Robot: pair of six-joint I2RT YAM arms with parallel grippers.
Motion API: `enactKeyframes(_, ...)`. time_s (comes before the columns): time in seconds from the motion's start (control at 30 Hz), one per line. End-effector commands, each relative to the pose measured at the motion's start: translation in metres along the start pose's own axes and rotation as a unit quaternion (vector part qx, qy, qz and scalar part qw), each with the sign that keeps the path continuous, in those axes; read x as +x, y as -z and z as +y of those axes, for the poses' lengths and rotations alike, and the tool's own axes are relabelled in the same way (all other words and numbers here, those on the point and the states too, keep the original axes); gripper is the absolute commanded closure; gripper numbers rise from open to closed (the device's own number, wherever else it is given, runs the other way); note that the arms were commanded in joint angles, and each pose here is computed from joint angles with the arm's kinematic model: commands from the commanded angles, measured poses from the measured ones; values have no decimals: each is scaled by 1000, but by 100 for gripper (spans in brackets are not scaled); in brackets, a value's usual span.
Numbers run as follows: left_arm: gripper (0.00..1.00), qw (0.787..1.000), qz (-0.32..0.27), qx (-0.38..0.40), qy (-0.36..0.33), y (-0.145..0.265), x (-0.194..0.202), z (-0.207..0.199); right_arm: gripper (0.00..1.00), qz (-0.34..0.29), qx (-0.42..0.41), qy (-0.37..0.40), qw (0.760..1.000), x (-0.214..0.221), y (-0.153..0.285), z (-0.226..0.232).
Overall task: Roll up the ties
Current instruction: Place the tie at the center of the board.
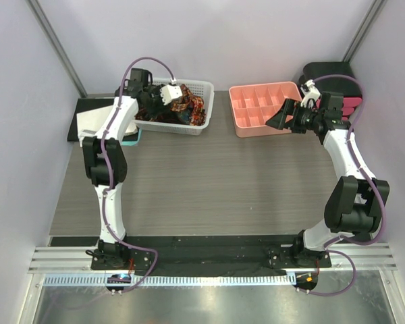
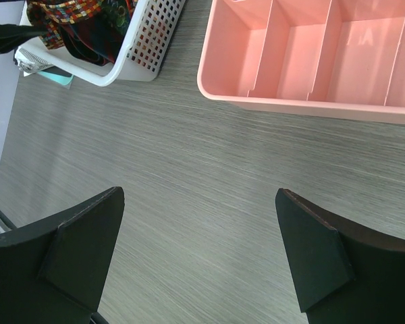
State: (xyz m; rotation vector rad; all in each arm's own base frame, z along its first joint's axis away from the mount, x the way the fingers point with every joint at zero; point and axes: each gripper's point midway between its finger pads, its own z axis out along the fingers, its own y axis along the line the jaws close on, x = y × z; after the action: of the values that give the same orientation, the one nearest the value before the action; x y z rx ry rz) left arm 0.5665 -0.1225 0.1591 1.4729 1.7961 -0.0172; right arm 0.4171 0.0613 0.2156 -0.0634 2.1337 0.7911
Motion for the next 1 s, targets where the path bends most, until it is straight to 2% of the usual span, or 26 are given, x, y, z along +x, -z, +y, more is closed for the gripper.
enactKeyframes(0.0,48,1000,-4,11,1,20,-5,0,0,-26,-11,20,999,-23,6,9)
enactKeyframes(0.23,62,1000,-11,4,-4,26,-7,7,0,-27,-11,21,999,-24,7,10)
enactKeyframes(0.27,66,1000,-16,-1,-5,28,-9,10,0,-28,-11,22,999,-24,7,11)
enactKeyframes(0.3,79,1000,-21,-4,-6,31,-12,12,0,-27,-11,21,999,-23,7,10)
enactKeyframes(0.4,94,999,-33,-16,-10,38,-18,20,0,-26,-11,19,999,-22,6,9)
enactKeyframes(0.47,100,999,-33,-19,-15,40,-18,22,0,-25,-12,18,999,-23,5,9)
enactKeyframes(0.73,100,997,-63,-38,-7,52,-39,35,0,-27,-13,19,999,-25,6,10)
enactKeyframes(0.87,100,992,-103,-79,12,85,-73,53,0,-29,-13,23,999,-28,6,11)
enactKeyframes(0.97,100,985,-136,-107,16,123,-113,59,0,-37,-16,31,999,-34,6,12)
